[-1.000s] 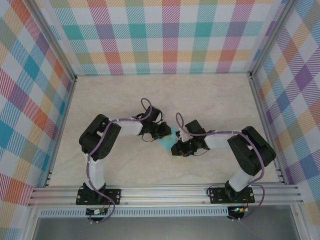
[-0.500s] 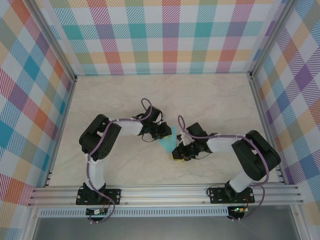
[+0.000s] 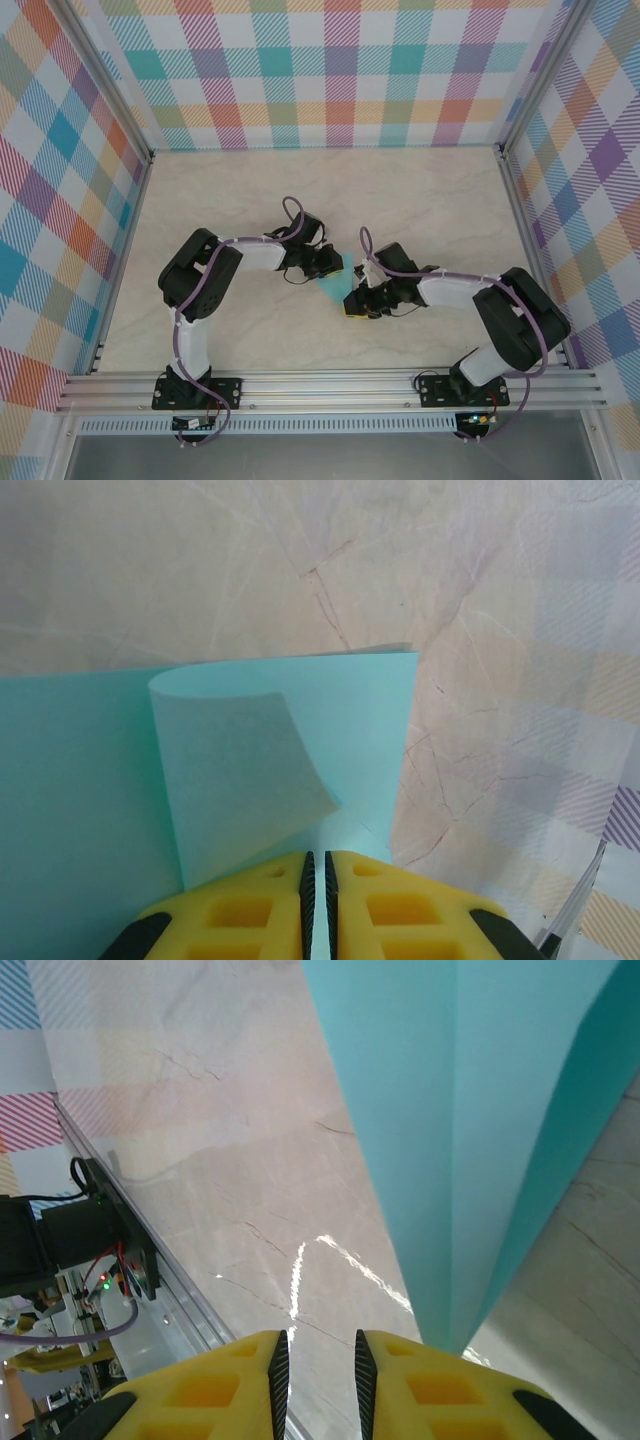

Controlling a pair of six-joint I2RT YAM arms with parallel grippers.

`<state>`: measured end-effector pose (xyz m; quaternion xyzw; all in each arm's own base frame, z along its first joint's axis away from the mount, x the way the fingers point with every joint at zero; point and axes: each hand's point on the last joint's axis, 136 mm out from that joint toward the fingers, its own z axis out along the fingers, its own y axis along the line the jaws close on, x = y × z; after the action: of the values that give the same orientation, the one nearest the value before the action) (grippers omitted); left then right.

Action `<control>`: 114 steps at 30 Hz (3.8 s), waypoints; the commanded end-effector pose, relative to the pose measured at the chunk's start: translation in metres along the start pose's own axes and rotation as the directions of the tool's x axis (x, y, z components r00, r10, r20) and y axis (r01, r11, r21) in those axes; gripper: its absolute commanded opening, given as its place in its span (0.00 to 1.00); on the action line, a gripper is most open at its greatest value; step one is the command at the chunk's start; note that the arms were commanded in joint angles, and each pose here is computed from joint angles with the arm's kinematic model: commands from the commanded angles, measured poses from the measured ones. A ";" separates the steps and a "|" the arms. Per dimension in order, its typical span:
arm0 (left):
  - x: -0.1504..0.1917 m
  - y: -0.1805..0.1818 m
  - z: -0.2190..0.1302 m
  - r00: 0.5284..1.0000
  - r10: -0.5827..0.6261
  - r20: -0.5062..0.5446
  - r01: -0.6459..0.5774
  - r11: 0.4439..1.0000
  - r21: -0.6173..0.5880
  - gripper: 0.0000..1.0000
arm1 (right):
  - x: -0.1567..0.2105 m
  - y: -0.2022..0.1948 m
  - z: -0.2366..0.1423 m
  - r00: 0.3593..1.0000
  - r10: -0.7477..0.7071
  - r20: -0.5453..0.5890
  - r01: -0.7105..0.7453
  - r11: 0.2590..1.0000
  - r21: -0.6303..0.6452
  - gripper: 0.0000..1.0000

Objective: Fold a paper plane with a square sheet of paper (fold left side to right side)
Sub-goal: Fourth fold the wing at the center of the table.

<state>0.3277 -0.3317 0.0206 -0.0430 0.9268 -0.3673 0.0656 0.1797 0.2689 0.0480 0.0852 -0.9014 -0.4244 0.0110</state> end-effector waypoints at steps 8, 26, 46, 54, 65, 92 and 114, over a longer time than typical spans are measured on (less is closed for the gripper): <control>0.016 0.038 0.004 0.999 -0.041 -0.028 0.037 0.991 -0.128 0.15 | -0.003 -0.010 0.014 0.998 0.057 -0.029 -0.056 0.998 0.015 0.24; 0.015 0.038 0.003 0.999 -0.040 -0.023 0.037 0.990 -0.133 0.14 | 0.010 -0.002 -0.005 0.999 0.040 -0.035 -0.038 0.998 0.040 0.20; 0.013 0.035 0.003 0.999 -0.032 -0.015 0.030 0.992 -0.121 0.14 | -0.038 -0.048 0.015 0.979 0.175 0.102 -0.195 0.952 0.235 0.01; -0.017 0.039 -0.004 0.999 -0.007 0.039 0.011 0.995 -0.102 0.15 | 0.009 -0.086 0.012 0.971 0.240 0.018 -0.229 0.900 0.371 0.00; -0.072 0.063 -0.011 0.996 0.004 0.088 0.003 0.997 -0.078 0.14 | 0.027 -0.096 0.009 0.969 0.247 0.004 -0.229 0.895 0.383 0.00; 0.031 -0.039 -0.044 0.966 0.250 0.072 -0.257 0.961 0.107 0.13 | 0.021 -0.096 0.011 0.973 0.229 0.001 -0.212 0.897 0.388 0.00; 0.049 -0.027 0.003 0.972 0.235 -0.025 -0.232 0.969 0.082 0.11 | 0.022 -0.098 0.012 0.973 0.229 -0.008 -0.208 0.894 0.398 0.00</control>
<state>0.2801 -0.3537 0.0345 0.0720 0.9114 -0.3942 0.0941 0.2179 0.2583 0.0107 0.0236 -0.9411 -0.3366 -0.0229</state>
